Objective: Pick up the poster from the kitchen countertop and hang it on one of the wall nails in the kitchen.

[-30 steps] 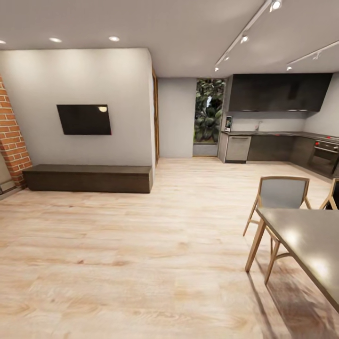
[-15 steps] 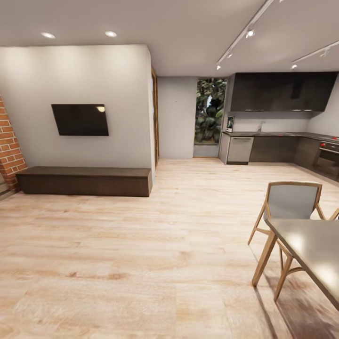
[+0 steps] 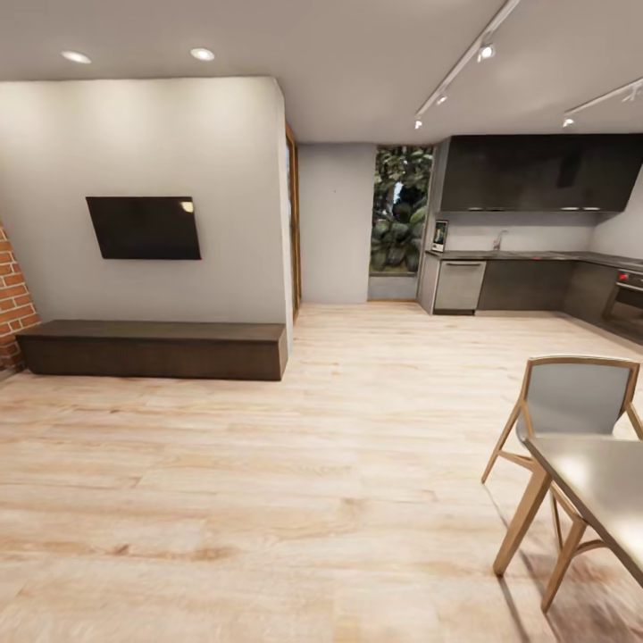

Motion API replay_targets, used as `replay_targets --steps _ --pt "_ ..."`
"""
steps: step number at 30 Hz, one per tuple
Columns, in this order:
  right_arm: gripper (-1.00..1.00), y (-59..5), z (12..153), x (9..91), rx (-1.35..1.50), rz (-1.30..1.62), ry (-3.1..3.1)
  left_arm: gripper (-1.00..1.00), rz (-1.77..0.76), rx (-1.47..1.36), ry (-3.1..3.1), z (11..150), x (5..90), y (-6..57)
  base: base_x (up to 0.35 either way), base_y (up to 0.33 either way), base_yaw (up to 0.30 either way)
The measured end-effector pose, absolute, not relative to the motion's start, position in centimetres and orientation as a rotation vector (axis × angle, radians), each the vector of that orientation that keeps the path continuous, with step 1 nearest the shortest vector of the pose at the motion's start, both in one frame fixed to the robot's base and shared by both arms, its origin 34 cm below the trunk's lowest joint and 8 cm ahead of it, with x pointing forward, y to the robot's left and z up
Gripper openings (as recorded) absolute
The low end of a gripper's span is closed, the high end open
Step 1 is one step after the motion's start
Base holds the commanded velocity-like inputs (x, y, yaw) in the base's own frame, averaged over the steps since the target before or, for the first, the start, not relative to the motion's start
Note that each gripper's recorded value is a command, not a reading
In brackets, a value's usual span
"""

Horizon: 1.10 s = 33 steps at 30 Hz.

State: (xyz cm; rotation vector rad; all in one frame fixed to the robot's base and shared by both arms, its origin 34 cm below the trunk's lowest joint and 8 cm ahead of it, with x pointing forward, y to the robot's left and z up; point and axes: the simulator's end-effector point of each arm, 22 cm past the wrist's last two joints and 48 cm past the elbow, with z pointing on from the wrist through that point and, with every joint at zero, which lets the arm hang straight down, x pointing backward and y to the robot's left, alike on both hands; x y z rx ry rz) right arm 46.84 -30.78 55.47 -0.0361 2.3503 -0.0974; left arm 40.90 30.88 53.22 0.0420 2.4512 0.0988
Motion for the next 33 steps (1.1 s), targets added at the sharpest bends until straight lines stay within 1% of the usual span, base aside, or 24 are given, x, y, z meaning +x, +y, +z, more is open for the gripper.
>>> replay_targets --steps 33 --pt "1.00 -30.79 55.47 46.83 -0.036 -0.098 2.351 1.00 0.099 0.042 2.451 53.22 40.90 30.89 0.337 0.000 0.000"
